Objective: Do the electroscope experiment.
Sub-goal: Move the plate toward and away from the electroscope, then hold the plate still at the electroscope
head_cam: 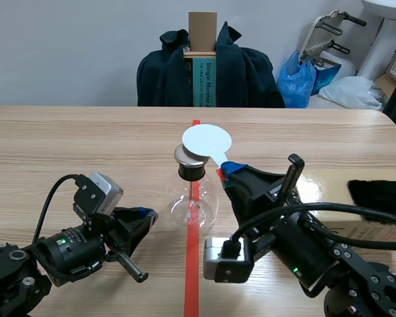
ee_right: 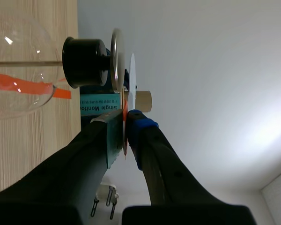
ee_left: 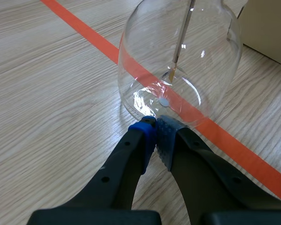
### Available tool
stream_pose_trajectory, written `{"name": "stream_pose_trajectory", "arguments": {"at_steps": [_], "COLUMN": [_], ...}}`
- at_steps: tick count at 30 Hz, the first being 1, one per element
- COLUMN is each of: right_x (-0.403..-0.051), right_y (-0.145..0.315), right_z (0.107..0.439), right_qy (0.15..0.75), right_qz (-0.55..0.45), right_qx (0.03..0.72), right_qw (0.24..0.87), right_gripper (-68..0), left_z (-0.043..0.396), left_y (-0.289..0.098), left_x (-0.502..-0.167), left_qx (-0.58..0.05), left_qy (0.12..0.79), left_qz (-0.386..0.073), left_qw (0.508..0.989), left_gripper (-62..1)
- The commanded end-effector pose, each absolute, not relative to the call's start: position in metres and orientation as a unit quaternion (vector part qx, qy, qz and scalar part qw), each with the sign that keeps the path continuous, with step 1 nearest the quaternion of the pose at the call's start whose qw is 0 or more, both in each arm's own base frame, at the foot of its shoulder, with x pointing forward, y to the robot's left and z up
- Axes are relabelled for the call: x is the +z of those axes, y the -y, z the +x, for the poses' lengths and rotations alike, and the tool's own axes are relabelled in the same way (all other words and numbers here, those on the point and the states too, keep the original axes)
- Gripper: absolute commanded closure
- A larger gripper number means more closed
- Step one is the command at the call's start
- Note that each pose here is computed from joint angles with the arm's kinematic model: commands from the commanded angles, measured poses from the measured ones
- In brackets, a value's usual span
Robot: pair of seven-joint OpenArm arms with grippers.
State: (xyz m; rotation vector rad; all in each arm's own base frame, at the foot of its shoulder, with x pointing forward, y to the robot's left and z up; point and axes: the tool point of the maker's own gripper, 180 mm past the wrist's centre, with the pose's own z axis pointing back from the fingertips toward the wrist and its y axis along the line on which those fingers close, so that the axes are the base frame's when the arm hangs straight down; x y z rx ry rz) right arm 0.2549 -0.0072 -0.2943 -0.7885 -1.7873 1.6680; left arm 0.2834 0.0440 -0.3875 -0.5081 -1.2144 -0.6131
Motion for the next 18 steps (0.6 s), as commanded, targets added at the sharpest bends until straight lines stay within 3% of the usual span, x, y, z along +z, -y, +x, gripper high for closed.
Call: {"name": "stream_pose_trajectory", "arguments": {"at_steps": [1,18], "right_x": [-0.2816,-0.2817], "right_y": [0.0093,0.0065], "right_z": [0.2619,0.2594], "right_qy": [0.675,0.678], "right_qz": [-0.307,-0.3], "right_qx": [0.617,0.62], "right_qw": [0.264,0.257], "right_gripper": [-0.6,-0.6], "left_z": [0.2883,0.2883], "left_y": [-0.0445,-0.0445], "left_x": [-0.3809,-0.3809], "left_qx": [-0.278,-0.278], "left_qy": [0.566,0.566], "left_qz": [-0.233,-0.233], "left_qw": [0.741,0.741], "left_gripper": [-2.8,-2.8]}}
